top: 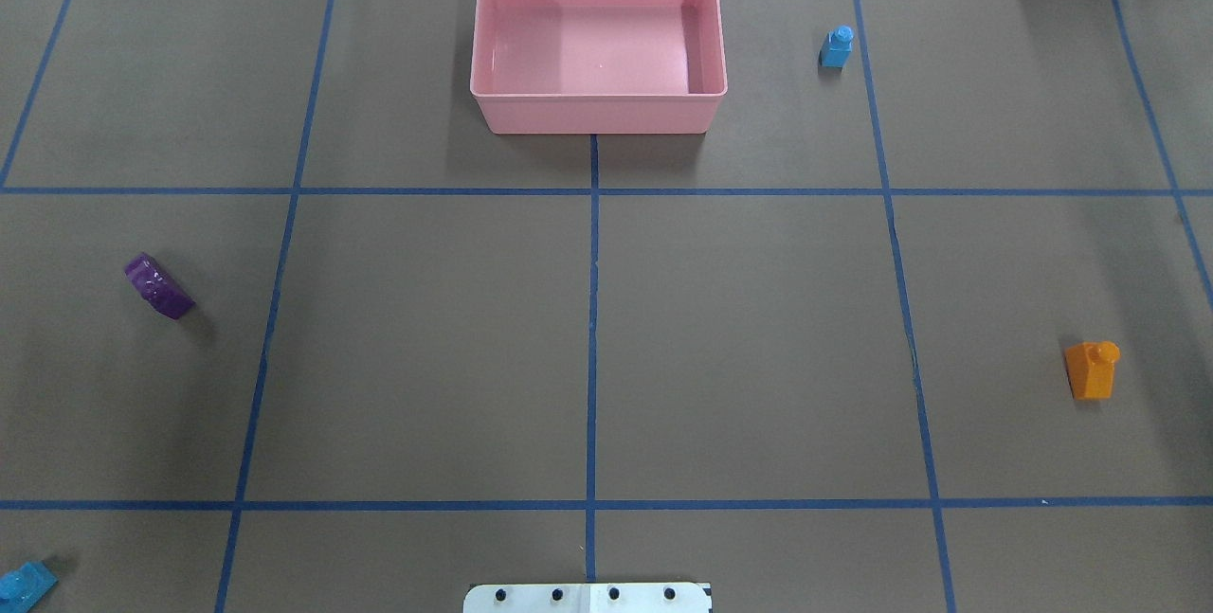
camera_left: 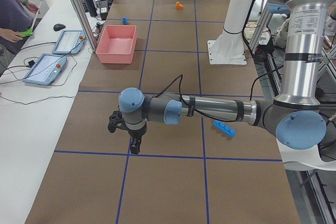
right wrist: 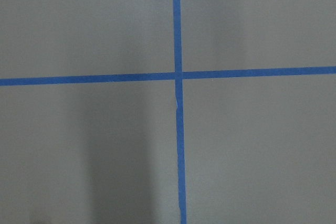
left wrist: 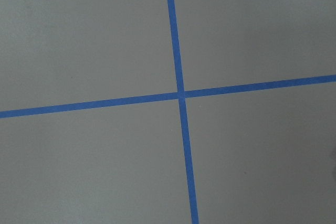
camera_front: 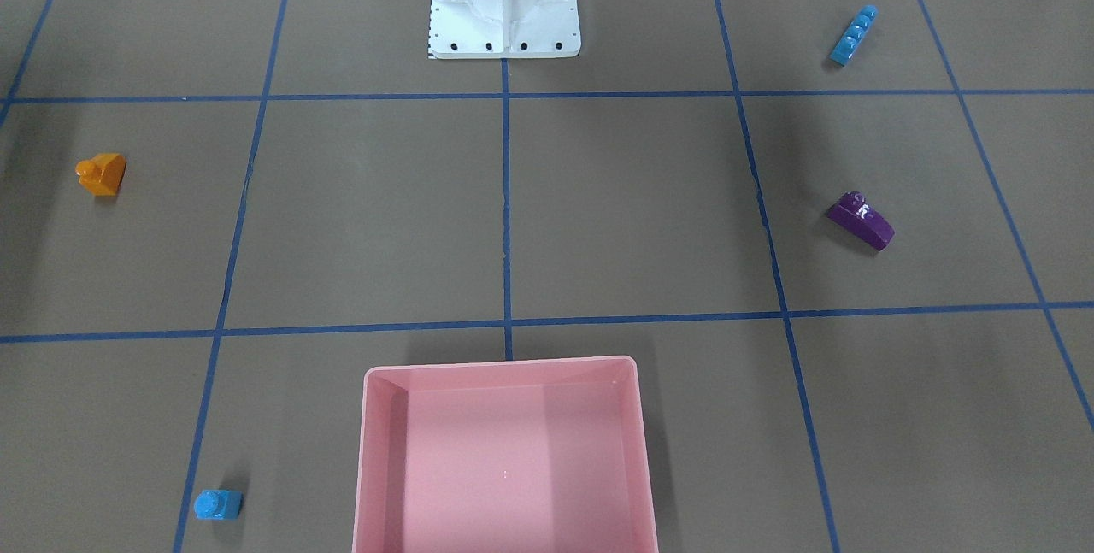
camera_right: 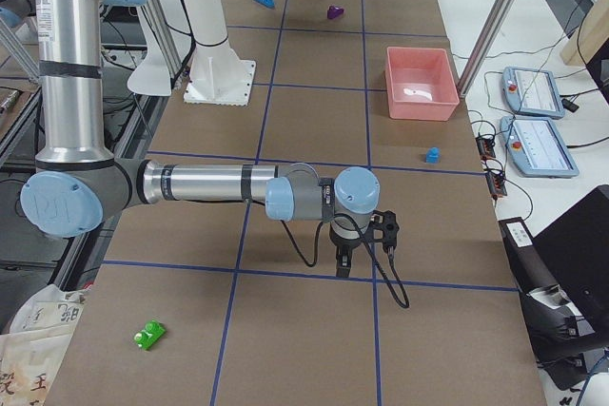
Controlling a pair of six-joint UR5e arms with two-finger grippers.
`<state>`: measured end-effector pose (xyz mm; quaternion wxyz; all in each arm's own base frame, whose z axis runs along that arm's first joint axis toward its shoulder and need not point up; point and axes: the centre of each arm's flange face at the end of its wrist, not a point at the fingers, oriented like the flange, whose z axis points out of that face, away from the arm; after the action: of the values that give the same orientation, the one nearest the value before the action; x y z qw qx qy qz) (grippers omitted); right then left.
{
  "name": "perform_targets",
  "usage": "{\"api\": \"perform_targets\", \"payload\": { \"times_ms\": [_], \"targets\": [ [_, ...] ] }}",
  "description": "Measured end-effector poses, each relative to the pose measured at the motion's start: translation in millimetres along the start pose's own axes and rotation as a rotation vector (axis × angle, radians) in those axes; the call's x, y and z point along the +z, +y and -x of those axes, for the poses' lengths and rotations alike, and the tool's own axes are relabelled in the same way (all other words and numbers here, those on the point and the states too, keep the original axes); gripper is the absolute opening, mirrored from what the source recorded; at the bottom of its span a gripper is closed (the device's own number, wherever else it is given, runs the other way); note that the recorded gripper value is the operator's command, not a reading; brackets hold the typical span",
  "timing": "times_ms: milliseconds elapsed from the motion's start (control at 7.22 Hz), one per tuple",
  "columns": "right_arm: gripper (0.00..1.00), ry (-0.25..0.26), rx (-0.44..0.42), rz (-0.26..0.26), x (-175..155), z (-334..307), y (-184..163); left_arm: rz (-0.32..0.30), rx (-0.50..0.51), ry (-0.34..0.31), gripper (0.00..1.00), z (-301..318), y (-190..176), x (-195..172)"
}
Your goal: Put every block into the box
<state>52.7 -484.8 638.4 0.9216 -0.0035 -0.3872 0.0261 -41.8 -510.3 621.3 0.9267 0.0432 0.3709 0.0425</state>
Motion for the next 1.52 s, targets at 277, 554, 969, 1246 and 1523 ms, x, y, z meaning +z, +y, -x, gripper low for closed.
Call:
{"api": "perform_targets", "payload": {
  "times_ms": [277, 554, 969, 1246, 1523],
  "targets": [
    [1.00, 0.001, -0.004, -0.003, -2, 2, -2, -0.006, 0.005, -0.005, 1.00, -2, -2, -3],
    [1.00, -0.001, -0.018, -0.016, -7, 9, -7, -0.032, 0.028, -0.006, 1.00, -13, -4, -15],
    [1.00, -0.024, -0.031, -0.067, -23, 49, -21, -0.075, 0.080, -0.030, 1.00, -36, -9, -33],
    [1.00, -0.046, -0.087, -0.064, -10, 86, -23, -0.107, 0.077, -0.016, 1.00, -51, -14, -47],
    [1.00, -0.078, -0.091, -0.051, 20, 138, -16, -0.121, -0.008, 0.012, 1.00, -61, -16, -54]
  ]
}}
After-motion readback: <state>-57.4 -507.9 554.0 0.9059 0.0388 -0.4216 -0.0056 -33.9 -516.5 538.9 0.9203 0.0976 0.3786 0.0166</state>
